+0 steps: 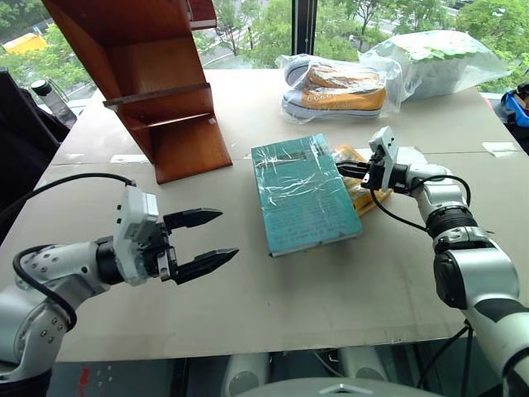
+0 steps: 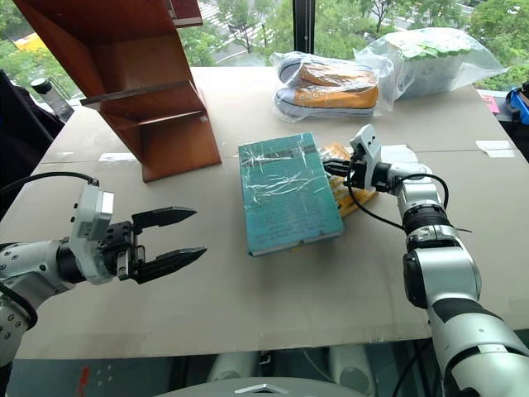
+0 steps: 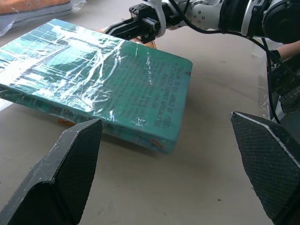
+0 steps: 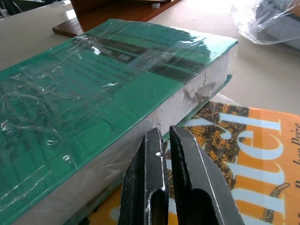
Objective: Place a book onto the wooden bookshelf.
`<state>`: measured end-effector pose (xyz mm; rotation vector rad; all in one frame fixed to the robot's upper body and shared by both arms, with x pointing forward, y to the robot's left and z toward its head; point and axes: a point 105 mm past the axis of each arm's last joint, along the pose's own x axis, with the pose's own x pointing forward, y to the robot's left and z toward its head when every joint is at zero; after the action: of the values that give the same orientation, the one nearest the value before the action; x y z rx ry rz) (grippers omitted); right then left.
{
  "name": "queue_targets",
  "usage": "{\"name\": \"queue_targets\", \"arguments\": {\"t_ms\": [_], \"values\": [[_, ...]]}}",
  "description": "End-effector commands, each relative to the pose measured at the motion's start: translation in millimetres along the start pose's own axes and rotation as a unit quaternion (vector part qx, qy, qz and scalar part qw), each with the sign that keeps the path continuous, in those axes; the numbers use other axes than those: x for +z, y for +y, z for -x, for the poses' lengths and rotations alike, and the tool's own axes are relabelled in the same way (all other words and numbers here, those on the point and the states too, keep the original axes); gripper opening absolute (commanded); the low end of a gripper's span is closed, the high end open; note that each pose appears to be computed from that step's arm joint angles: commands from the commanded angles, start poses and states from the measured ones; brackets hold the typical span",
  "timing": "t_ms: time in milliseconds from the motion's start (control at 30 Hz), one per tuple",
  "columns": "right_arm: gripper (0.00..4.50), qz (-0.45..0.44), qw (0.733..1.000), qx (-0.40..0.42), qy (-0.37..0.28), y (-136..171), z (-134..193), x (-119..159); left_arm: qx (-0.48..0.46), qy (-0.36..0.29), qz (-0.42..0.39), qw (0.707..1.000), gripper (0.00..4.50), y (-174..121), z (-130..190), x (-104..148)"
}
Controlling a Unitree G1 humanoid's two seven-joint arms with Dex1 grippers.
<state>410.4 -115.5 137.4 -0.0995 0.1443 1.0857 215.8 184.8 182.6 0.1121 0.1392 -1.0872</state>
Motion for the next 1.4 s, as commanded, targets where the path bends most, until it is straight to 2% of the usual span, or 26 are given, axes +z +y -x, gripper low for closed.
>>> {"name": "queue_targets", "arguments": {"t_ms": [33, 267, 367, 467, 533, 633, 667, 733, 767, 833, 900, 933, 967, 1100, 1167, 1400], "values": [[0.1, 0.016, 1.0, 0.016, 0.0, 3.4, 2.3, 10.6, 0.005, -0.004, -0.023, 1.0, 4.5, 1.0, 5.2, 7.6], [0.1, 0.027, 1.0, -0.011, 0.005, -3.1, 15.9, 12.8, 0.023, 0.003, 0.001, 1.0, 4.5, 2.2, 4.8, -0.6], [0.1, 0.051, 0.998, -0.028, -0.019, -5.7, 33.2, 32.6, 0.079, 0.053, 0.035, 0.995, 4.5, 9.8, -3.2, -24.4], [0.1, 0.081, 0.997, -0.011, -0.011, 8.2, 52.7, 42.4, 0.076, 0.043, 0.063, 0.994, 4.5, 2.8, -14.2, -27.4], [0.1, 0.09, 0.996, 0.023, 0.002, 30.8, 73.7, 45.9, 0.078, 0.024, 0.11, 0.991, 4.5, 0.0, -22.8, -32.1], [0.1, 0.101, 0.993, 0.047, 0.046, 58.5, 107.5, 38.9, 0.113, 0.034, 0.155, 0.981, 4.5, 5.1, -37.9, -53.1], [0.63, 0.088, 0.994, 0.038, 0.044, 64.2, 119.0, 38.6, 0.121, 0.04, 0.16, 0.979, 4.5, 6.9, -42.5, -58.1], [1.2, 0.068, 0.997, 0.023, 0.025, 75.1, 134.9, 41.0, 0.129, 0.023, 0.185, 0.974, 4.5, 11.6, -48.3, -57.9], [1.89, 0.056, 0.998, 0.017, 0.021, 81.7, 143.3, 39.7, 0.129, 0.009, 0.199, 0.971, 4.5, 14.0, -51.6, -55.5], [2.55, 0.042, 0.999, 0.004, 0.019, 95.1, 159.7, 35.0, 0.116, -0.016, 0.239, 0.964, 4.5, 13.8, -60.2, -52.7], [3.55, 0.032, 0.999, -0.005, 0.016, 108.3, 170.8, 32.4, 0.094, -0.025, 0.278, 0.956, 4.5, 10.1, -67.2, -53.9], [3.88, 0.032, 0.999, -0.008, 0.016, 114.7, 175.0, 30.8, 0.084, -0.029, 0.301, 0.95, 4.5, 8.5, -70.2, -55.0], [4.46, 0.032, 0.999, -0.01, 0.02, 121.1, 179.3, 28.1, 0.075, -0.035, 0.326, 0.942, 4.5, 8.2, -73.3, -55.9], [4.46, 0.018, 0.999, -0.014, 0.033, 141.1, 184.7, 20.3, 0.076, -0.025, 0.405, 0.911, 4.5, 18.4, -80.7, -66.5], [4.46, 0.019, 1.0, -0.017, 0.013, 146.7, 184.0, 23.9, 0.063, -0.003, 0.442, 0.895, 4.5, 18.6, -86.1, -74.5], [4.46, 0.049, 0.998, -0.032, -0.009, 156.9, 183.4, 20.6, 0.01, -0.024, 0.536, 0.844, 4.5, 29.3, -119.7, -67.7]]}}
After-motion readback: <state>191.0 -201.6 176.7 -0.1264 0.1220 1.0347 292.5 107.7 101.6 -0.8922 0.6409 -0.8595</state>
